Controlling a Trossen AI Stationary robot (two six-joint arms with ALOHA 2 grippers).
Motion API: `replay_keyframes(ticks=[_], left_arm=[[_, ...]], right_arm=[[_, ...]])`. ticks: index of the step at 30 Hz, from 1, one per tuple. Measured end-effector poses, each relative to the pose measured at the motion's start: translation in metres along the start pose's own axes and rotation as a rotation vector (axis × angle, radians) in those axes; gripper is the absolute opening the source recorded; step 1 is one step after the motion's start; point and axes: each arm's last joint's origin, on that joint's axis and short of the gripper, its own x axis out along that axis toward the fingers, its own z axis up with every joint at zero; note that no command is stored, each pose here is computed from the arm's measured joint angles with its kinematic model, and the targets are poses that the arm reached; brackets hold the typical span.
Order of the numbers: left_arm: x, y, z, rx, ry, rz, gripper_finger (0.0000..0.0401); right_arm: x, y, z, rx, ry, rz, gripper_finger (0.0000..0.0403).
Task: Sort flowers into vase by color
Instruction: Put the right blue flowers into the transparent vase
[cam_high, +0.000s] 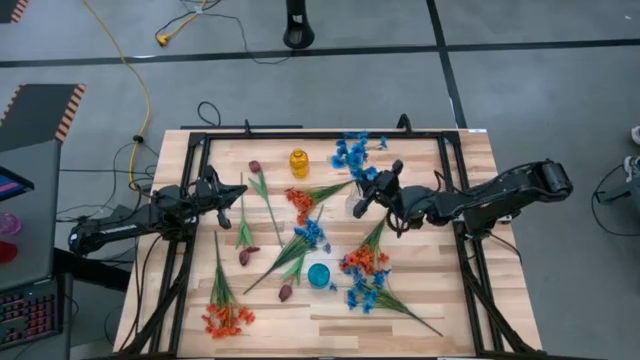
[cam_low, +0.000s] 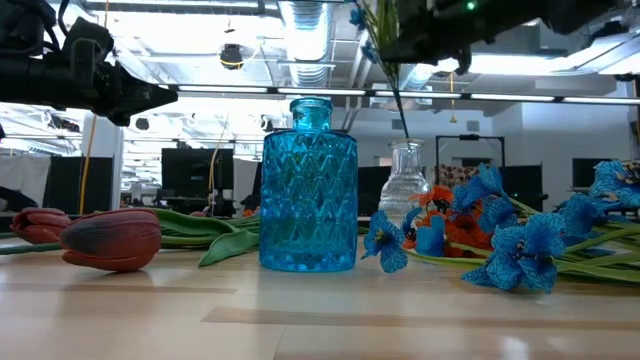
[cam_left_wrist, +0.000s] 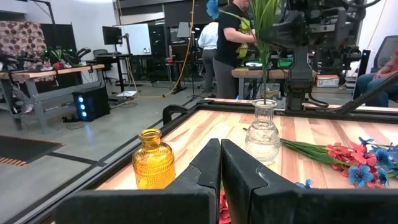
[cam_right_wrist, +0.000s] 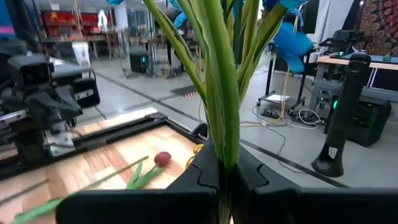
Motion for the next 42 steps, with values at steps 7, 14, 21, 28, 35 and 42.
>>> replay_keyframes(ticks=[7,14,21,28,35,42], left_arm=[[0.000,0.000,0.000,0.000,0.000,0.000,0.0000],[0.000,0.000,0.000,0.000,0.000,0.000,0.0000],[0.000,0.000,0.000,0.000,0.000,0.000,0.0000],[0.000,0.000,0.000,0.000,0.000,0.000,0.0000],[0.000,0.000,0.000,0.000,0.000,0.000,0.0000],[0.000,0.000,0.000,0.000,0.000,0.000,0.0000]], right_arm=[[-0.006,-0.011,-0.031,0.056,-0.042,0.022,0.0036],[-0.001,-0.011,-0.060,0.060,-0.049,0.051,0.0036],[0.003,-0.006,-0.077,0.035,-0.028,0.051,0.0036],[0.004,-0.006,-0.077,0.032,-0.028,0.050,0.0048],[0.004,-0.006,-0.078,-0.012,-0.022,0.049,0.0055],[0.003,-0.005,-0.079,-0.076,-0.018,0.051,0.0056]])
